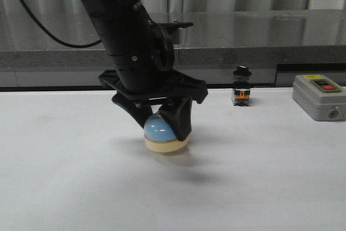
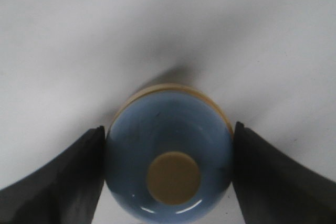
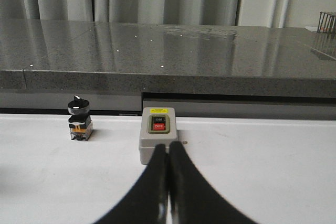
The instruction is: Place and press bell with both arms
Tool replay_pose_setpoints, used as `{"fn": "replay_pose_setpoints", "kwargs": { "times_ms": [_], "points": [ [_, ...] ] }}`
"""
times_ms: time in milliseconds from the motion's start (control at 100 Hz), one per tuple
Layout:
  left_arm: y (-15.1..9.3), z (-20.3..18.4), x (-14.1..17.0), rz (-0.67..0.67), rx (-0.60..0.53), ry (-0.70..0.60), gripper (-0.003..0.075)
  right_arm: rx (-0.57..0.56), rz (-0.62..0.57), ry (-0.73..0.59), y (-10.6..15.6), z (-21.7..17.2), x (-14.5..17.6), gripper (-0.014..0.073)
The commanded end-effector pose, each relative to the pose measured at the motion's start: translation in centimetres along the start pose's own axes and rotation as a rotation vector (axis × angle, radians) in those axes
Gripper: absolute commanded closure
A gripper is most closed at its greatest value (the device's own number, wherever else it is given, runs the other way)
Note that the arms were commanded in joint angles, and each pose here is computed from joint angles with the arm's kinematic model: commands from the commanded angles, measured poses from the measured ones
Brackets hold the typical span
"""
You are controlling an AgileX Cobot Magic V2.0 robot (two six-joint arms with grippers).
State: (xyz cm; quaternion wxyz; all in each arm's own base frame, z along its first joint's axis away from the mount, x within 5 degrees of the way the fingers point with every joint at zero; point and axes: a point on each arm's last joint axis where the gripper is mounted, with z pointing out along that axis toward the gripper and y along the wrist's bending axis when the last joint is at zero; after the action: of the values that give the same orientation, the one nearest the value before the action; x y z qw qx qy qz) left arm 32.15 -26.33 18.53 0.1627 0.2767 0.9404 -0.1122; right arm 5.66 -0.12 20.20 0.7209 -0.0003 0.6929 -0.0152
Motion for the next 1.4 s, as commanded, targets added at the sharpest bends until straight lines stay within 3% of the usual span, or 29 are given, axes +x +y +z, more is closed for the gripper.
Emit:
{"fn": "replay_pose_setpoints", "kwargs": {
  "times_ms": [0, 90, 290, 460, 560, 650, 900, 1150, 1390],
  "points": [
    [-1.0, -2.0, -1.2, -0.004, 0.025, -0.096, 0.0407, 0.007, -0.004, -0.110, 0.0, -0.2, -1.3, 0.0655],
    [-1.2, -1.8, -1.2, -0.005, 0.030, -0.091, 0.0382, 0.007, -0.004, -0.110, 0.0, -0.2, -1.3, 0.0655],
    [-1.2, -1.8, -1.1, -0.009, 0.033, -0.087, 0.0190, 0.007, -0.004, -0.110, 0.0, -0.2, -1.3, 0.0655],
    [-1.2, -2.1, -1.1, -0.001, 0.030, -0.077, 0.0196, 0.007, -0.004, -0.110, 0.0, -0.2, -1.3, 0.0655],
    [-1.2, -3.3, -1.3, 0.020, 0.017, -0.105, 0.0239, 0.007, -0.004, -0.110, 0.0, -0.2, -1.3, 0.0655],
    [-1.0, -4.9, -1.6, 0.018, 0.015, -0.144, 0.0334, 0.007, -0.004, -0.110, 0.0, -0.2, -1.3, 0.0655],
    [1.8, -10.6, -1.6, -0.048, -0.009, -0.233, 0.0743, 0.007, -0.004, -0.110, 0.0, -0.2, -1.3, 0.0655],
    [7.5, -15.5, -0.1, -0.191, -0.083, -0.243, 0.0741, 0.007, -0.004, -0.110, 0.0, -0.2, -1.3, 0.0655],
    [12.4, -19.7, 3.8, -0.342, -0.177, -0.319, 0.0741, 0.007, -0.004, -0.110, 0.0, -0.2, -1.3, 0.0655]
  ]
}}
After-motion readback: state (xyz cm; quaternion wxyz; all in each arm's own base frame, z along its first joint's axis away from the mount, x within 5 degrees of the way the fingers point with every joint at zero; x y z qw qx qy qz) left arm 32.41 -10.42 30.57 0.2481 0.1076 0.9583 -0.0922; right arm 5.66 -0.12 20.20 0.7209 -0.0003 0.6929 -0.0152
